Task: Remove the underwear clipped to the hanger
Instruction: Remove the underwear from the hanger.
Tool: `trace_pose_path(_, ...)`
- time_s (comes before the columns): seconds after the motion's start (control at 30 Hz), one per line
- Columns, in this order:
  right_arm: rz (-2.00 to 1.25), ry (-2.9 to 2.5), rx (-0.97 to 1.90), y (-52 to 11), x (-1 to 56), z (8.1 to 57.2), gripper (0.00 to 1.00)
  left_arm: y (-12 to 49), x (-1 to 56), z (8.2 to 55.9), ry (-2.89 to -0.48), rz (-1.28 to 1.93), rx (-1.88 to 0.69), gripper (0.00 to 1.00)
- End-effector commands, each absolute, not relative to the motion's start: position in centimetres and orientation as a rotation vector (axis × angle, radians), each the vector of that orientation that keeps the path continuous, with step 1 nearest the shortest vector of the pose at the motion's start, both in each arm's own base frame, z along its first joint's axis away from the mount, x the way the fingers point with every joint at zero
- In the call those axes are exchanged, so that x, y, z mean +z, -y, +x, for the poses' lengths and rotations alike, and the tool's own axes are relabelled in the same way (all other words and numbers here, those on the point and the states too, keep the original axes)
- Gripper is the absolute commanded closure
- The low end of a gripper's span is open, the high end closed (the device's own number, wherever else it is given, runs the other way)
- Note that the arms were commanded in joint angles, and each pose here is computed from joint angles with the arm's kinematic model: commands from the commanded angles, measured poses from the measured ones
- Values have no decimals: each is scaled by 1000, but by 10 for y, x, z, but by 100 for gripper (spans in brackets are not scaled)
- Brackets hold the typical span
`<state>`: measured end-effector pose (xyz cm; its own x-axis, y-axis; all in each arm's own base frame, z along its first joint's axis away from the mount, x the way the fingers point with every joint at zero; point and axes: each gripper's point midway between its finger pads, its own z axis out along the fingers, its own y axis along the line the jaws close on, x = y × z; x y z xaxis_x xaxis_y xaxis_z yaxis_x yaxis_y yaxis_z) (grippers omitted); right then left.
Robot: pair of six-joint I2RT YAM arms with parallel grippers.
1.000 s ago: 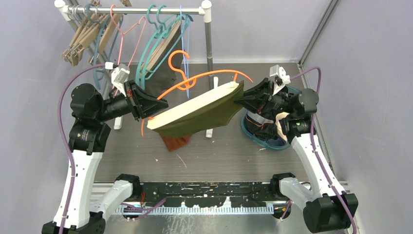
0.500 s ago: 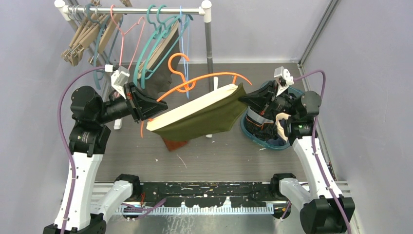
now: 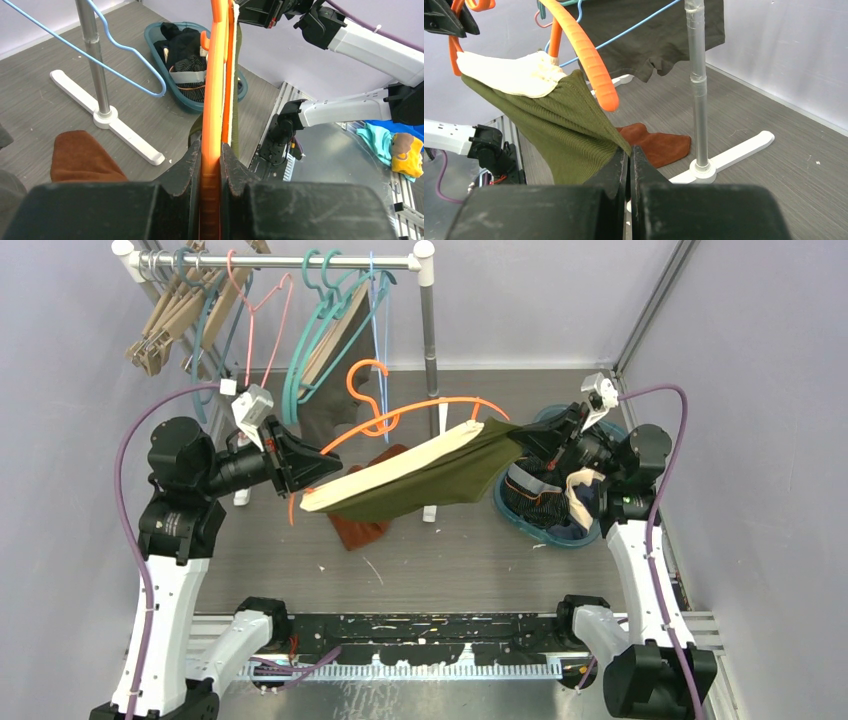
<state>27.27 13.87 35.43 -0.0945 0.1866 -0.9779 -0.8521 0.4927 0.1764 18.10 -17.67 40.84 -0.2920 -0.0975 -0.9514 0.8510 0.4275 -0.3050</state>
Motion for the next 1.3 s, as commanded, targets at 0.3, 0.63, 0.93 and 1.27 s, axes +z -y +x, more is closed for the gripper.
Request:
trace_pose_path(0.3,-472,-1400,835,-99,357,296,99,161,432,179,-1505,706,-897,100)
trace_pose_path(0.63,-387,-1426,817,-81,354,303,99,153,426,181,-1519,728,-794,100)
trace_pose_path(0.93,-326,-1457,790,-70,347,311,99,149,422,179,-1526,740,-756,100)
trace_pose_path(1.27,-281,-1485,779,-57,343,316,99,147,422,176,-1521,764,-725,100)
